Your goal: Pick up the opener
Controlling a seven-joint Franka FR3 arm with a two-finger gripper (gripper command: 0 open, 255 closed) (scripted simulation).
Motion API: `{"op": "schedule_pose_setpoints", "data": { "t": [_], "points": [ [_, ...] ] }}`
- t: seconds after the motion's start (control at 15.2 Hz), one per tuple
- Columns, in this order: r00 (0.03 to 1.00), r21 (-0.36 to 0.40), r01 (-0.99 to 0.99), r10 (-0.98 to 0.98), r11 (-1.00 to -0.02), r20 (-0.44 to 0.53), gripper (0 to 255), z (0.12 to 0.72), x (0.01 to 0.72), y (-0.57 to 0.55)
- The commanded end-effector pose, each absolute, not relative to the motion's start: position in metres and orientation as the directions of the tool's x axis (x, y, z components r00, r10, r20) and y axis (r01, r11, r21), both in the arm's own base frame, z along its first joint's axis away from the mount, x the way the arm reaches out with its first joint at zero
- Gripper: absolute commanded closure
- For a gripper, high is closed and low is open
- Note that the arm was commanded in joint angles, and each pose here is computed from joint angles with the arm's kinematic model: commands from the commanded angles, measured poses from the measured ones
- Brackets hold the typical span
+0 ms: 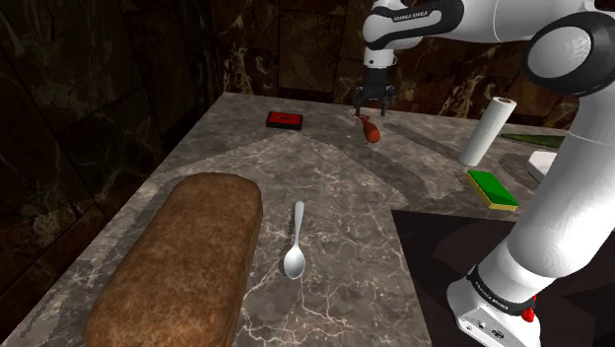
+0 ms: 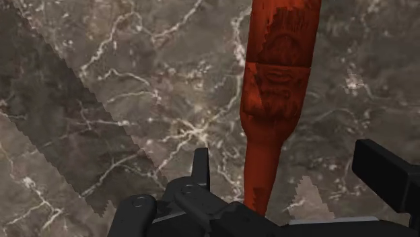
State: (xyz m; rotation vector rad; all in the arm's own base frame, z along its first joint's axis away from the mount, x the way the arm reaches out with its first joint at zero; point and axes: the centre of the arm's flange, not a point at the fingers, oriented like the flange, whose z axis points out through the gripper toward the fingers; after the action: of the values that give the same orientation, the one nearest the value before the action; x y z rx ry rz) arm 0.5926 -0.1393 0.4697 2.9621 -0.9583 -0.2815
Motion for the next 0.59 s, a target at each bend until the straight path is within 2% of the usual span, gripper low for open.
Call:
{"op": "schedule_pose_setpoints", "data": {
  "t": [0.0,0.53],
  "points": [
    [0.776,0.078,-0.605,-0.609,-0.793,-0.166,0,0.465,0.603,-0.151],
    [0.776,0.078,-0.605,-0.609,-0.793,-0.166,0,0.425,0.603,-0.151]
  ]
}}
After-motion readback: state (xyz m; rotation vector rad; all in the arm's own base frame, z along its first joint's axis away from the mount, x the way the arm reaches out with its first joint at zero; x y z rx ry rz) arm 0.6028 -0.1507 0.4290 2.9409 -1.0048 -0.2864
